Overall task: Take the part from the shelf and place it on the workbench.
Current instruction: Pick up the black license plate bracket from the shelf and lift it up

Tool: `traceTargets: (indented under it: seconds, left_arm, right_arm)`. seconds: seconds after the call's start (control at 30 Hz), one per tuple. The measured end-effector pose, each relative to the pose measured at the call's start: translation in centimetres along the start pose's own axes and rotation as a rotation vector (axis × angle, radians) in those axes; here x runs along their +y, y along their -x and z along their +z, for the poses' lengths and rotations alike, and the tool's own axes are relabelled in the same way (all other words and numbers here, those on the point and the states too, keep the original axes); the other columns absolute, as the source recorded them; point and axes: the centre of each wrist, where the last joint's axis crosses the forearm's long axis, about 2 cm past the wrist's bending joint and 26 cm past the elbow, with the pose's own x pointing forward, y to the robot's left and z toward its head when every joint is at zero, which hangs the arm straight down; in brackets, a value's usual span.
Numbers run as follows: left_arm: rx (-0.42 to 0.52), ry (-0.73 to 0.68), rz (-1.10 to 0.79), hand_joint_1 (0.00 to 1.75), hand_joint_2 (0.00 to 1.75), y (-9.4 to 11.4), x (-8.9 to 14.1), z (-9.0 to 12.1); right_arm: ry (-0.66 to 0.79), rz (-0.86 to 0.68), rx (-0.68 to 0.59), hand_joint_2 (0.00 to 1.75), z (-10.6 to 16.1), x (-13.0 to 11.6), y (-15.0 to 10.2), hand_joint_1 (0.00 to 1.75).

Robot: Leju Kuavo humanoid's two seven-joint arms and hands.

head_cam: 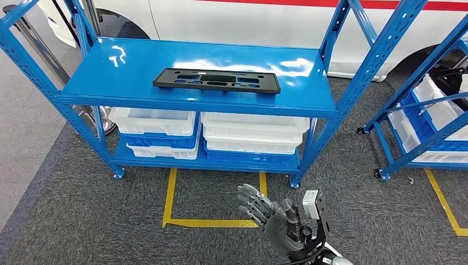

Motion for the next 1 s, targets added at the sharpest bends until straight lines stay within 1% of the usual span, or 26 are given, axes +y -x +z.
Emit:
traceTargets:
  seconds: [0.27,0.37,0.47,1.0]
  left_arm:
    - [-0.004,0.027,0.001,0.0,0.0,-0.2,-0.2,0.0]
    - [-0.011,0.042,-0.002,0.0,0.0,-0.4,-0.3,0.0]
    - [-0.014,0.043,-0.005,0.0,0.0,-0.4,-0.2,0.0]
    - [-0.023,0.042,-0.01,0.0,0.0,-0.4,0.3,-0.2]
  right_arm:
    - [-0.053,0.07,-0.042,0.0,-0.4,0.4,-0.5,0.0]
    - [-0.093,0.115,-0.065,0.0,-0.8,-0.3,-1.3,0.0]
    - [-0.105,0.138,-0.08,0.0,-1.1,-1.0,-2.0,0.0]
    - [-0.093,0.14,-0.059,0.0,-1.3,-2.0,-2.3,0.0]
